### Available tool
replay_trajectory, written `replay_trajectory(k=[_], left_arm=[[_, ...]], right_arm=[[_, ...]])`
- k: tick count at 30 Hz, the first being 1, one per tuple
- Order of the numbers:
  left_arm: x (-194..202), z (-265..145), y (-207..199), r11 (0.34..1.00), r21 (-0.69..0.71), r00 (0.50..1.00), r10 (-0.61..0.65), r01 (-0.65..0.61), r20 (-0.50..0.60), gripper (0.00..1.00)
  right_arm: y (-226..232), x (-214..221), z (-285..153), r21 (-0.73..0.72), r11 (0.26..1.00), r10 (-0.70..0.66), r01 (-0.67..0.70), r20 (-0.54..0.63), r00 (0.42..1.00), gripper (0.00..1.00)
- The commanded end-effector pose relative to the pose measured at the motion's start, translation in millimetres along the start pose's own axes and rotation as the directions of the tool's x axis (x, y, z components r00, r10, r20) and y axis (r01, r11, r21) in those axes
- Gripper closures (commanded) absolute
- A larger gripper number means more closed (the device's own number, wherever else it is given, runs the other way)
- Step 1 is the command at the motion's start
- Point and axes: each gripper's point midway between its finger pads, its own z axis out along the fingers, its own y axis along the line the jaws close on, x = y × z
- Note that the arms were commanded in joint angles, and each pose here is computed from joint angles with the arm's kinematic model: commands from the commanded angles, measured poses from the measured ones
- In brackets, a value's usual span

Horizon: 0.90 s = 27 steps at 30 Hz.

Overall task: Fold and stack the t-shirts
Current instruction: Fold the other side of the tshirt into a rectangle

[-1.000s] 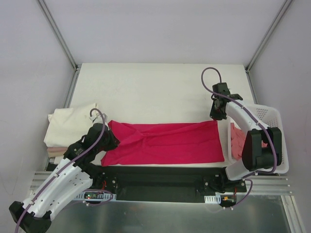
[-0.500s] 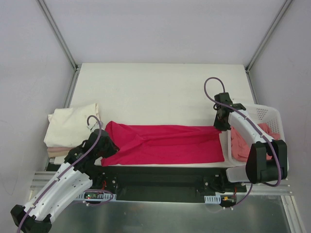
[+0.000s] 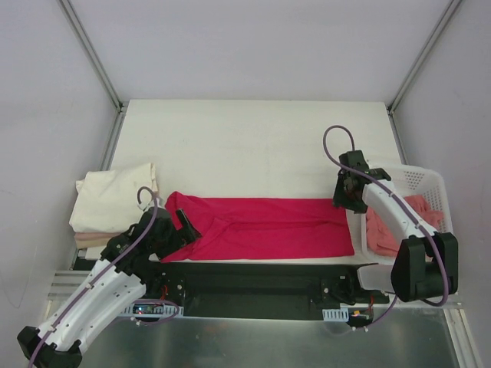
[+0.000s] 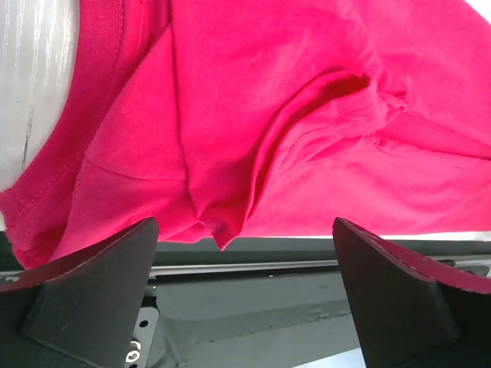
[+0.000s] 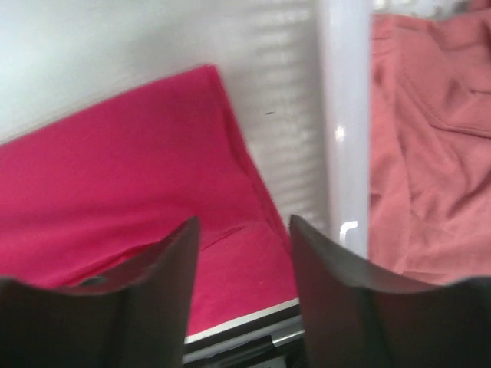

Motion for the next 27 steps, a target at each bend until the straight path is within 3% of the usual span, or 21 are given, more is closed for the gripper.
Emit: replay_trajectory(k=[1,3,7,10,11,13,14,15,17,20,25,27], left_arm=[[-7,-13,-10,0.999,0.036,1.000,0.009,-0.010,0.029,0.01],[-13,-15,-13,0.999,0.035,0.999,0.021,-0.022,0.050,0.00],[-33,-19,-19,0.999,-0.020,0.994,0.033,-0.031,0.099,0.01],[-51,-17,-31,0.998,-0.047,0.990,0.048,-0.042,0.135,0.01],[-55,-15,-33,0.997,-0.056,0.988,0.056,-0.048,0.146,0.01],[-72,-4,-37,0.993,-0.098,0.978,0.078,-0.060,0.191,0.01],[-77,0,-38,0.991,-0.113,0.976,0.089,-0.068,0.197,0.01],[-89,4,-44,0.994,-0.095,0.974,0.081,-0.062,0.210,0.01],[-95,21,-45,0.996,-0.088,0.988,0.048,-0.035,0.149,0.01],[-106,43,-50,0.999,-0.016,0.998,-0.029,0.030,0.061,0.01],[-114,64,-57,0.999,0.027,0.999,-0.044,0.044,0.004,0.01],[-115,71,-53,0.998,0.017,0.998,-0.060,0.060,-0.022,0.01]], right_arm=[[41,-15,-37,-0.252,0.962,-0.077,0.103,0.110,0.991,0.31],[79,-8,-61,-0.452,0.868,-0.155,0.206,0.147,0.977,0.03],[136,-6,-119,-0.601,0.668,-0.282,0.440,0.342,0.896,0.03],[187,16,-152,-0.678,0.466,-0.364,0.569,0.440,0.821,0.03],[207,33,-173,-0.731,0.334,-0.389,0.595,0.468,0.793,0.03],[239,42,-187,-0.751,0.189,-0.392,0.633,0.533,0.749,0.03],[255,57,-208,-0.747,0.077,-0.401,0.661,0.584,0.706,0.03],[267,59,-217,-0.727,0.029,-0.387,0.686,0.625,0.678,0.03],[290,79,-218,-0.702,-0.060,-0.428,0.710,0.660,0.617,0.03],[322,94,-220,-0.714,-0.163,-0.458,0.681,0.666,0.589,0.01],[370,106,-209,-0.693,-0.262,-0.470,0.671,0.699,0.539,0.01],[384,113,-195,-0.701,-0.265,-0.497,0.663,0.688,0.529,0.03]])
